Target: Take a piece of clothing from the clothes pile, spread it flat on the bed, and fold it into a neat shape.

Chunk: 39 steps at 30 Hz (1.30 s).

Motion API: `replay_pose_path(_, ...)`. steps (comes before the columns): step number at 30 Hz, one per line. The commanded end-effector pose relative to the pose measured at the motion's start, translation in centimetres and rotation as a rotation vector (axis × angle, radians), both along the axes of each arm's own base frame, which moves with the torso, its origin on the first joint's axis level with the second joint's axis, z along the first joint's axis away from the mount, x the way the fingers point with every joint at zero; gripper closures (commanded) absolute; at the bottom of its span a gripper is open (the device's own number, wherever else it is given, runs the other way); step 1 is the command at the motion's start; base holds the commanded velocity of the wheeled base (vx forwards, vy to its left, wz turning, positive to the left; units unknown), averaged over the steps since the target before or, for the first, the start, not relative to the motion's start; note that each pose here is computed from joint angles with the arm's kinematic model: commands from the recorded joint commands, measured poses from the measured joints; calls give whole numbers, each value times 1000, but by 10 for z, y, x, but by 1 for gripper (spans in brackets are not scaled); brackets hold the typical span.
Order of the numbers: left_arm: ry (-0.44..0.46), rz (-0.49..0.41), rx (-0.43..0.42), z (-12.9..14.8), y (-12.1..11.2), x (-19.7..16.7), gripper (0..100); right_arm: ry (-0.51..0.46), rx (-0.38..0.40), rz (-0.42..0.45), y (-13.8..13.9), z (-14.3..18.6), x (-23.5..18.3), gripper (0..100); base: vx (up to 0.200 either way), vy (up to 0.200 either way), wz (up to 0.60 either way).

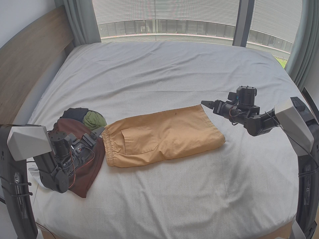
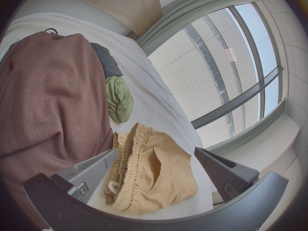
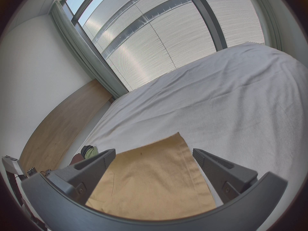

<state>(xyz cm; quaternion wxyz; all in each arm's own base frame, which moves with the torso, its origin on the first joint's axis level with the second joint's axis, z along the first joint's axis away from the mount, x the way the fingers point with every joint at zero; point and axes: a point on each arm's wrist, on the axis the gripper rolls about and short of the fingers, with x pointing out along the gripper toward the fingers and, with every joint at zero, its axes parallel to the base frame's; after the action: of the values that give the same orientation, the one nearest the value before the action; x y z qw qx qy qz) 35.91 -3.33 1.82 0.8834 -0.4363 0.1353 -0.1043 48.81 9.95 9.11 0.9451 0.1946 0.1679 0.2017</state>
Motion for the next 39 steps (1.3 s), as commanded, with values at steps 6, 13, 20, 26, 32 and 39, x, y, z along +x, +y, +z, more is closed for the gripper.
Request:
replay_pose_path(6, -9, -174, -20, 33, -16, -38, 0, -5, 24, 49, -7, 23, -56, 0, 0, 0, 0)
replay_pose_path(13, -17, -217, 0, 38, -22, -49, 0, 27, 69, 103, -14, 20, -98, 0, 0, 0, 0)
replay_pose_path(20, -38, -244, 140, 31, -23, -55, 0, 89, 88, 110, -19, 6, -114, 0, 0, 0, 0)
replay_pose_path(26, -40, -254, 188, 27, -23, -58, 0, 87, 101, 99, -23, -21, -115, 0, 0, 0, 0)
replay_pose_path(32, -32, -253, 222, 21, -21, -57, 0, 118, 100, 96, -21, -32, -114, 0, 0, 0, 0)
replay_pose_path(39, -7, -256, 242, 10, -20, -55, 0, 187, 97, 87, -20, -61, -108, 0, 0, 0, 0)
